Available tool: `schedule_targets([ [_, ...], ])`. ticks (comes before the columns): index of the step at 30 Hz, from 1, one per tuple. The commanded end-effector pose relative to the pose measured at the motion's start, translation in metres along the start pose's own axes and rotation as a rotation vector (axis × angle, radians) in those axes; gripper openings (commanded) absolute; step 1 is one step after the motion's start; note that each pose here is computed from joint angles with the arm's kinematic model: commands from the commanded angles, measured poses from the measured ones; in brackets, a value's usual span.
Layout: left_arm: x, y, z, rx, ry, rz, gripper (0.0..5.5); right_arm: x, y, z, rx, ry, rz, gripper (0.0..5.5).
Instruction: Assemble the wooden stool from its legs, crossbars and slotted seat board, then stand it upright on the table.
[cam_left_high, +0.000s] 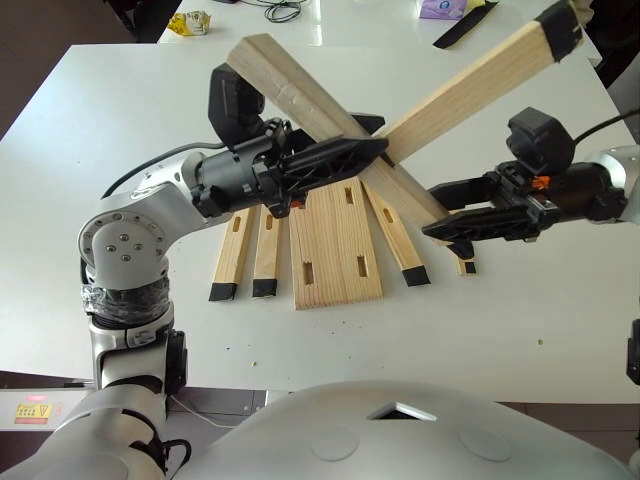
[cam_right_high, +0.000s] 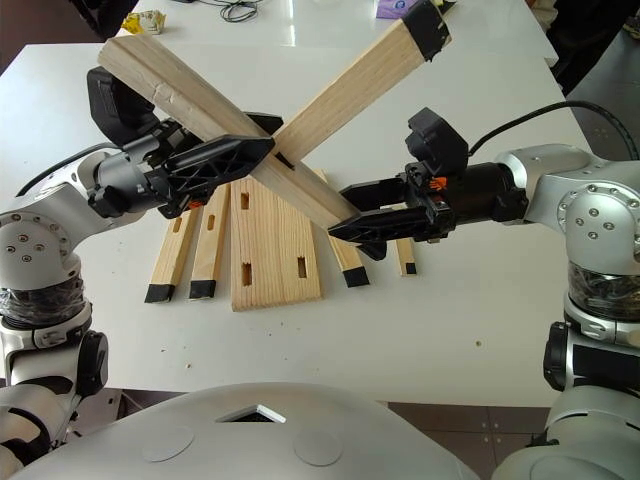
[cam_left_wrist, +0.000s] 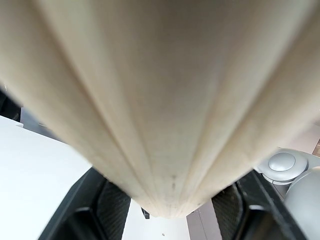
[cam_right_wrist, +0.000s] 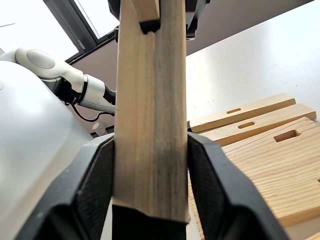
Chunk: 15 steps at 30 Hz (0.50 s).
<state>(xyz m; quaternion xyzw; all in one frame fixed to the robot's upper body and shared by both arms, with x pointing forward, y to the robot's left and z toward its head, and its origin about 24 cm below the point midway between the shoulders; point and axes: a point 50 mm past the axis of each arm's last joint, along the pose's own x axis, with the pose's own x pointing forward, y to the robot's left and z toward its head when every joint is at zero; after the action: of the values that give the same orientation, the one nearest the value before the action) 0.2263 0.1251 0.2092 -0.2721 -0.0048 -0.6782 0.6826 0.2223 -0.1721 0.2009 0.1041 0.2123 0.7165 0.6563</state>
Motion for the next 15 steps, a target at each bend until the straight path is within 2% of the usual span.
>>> schedule_targets([
  [1,-0.001,-0.001,0.006,-0.001,-0.01,-0.014,2.07,-0.004,0.0,0.0,-0.05,0.001,-0.041,2.12],
  [2,-0.001,0.0,0.006,-0.002,-0.009,-0.011,2.07,-0.003,-0.001,-0.001,-0.055,0.004,-0.051,2.48],
  [7,-0.004,0.004,0.006,0.003,-0.009,0.02,2.07,-0.007,-0.007,-0.012,-0.054,0.038,-0.103,3.13],
  [12,-0.016,0.011,0.015,0.077,-0.002,0.11,2.06,-0.021,-0.019,-0.032,-0.041,0.113,-0.253,3.86],
  [15,-0.031,0.01,0.028,0.163,0.037,0.189,2.06,-0.034,-0.022,-0.048,-0.035,0.16,-0.342,3.92],
])
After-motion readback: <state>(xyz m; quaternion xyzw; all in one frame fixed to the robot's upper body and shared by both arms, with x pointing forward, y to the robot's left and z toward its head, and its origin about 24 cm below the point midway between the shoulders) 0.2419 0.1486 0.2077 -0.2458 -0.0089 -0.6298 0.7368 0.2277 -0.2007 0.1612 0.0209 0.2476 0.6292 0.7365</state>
